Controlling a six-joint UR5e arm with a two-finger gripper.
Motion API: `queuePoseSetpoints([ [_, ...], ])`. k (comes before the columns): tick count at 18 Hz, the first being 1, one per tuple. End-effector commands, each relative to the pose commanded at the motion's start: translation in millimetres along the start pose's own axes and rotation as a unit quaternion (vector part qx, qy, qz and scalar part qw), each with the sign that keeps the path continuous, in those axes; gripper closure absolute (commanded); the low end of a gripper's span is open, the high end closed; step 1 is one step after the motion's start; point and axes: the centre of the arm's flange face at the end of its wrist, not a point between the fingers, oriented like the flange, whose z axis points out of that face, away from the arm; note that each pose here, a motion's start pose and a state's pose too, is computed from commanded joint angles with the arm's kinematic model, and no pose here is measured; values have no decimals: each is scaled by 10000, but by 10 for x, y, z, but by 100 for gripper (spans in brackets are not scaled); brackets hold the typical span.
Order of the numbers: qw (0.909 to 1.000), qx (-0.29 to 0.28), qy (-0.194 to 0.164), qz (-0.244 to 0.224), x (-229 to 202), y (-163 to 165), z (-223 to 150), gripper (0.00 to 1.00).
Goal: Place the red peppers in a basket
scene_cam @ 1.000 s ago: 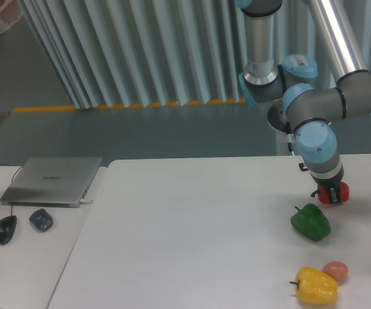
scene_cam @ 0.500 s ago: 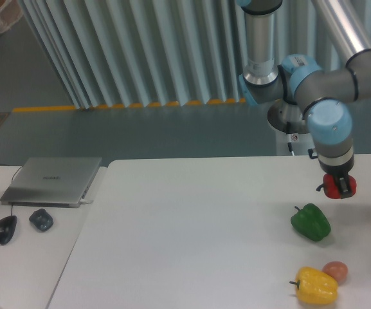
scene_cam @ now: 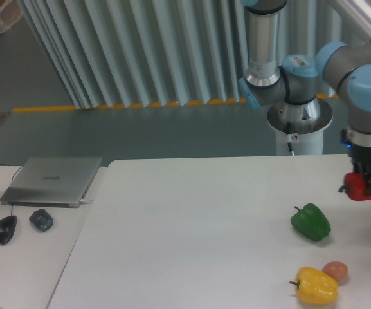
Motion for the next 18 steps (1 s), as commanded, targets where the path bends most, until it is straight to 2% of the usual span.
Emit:
queuePoseSetpoints([
  [1,9998,-39,-161,-130,-50,148,-14,52],
  [3,9993,-60,-234,-299,-103,478,27,52],
  [7,9950,-198,-799,-559,-315,807,115,52],
  [10,9921,-263,-881,-856,-366,1240,237,52],
  [14,9894,-292,-837,-1148,-307,1632,313,52],
  [15,9890,-299,-825,-1194,-297,1671,323,49],
  [16,9889,-296,-809,-1208,-311,1685,354,38],
  [17,9885,-305,-823,-1233,-313,1688,351,23],
  [18,9884,-304,-823,-1240,-313,1688,351,1],
])
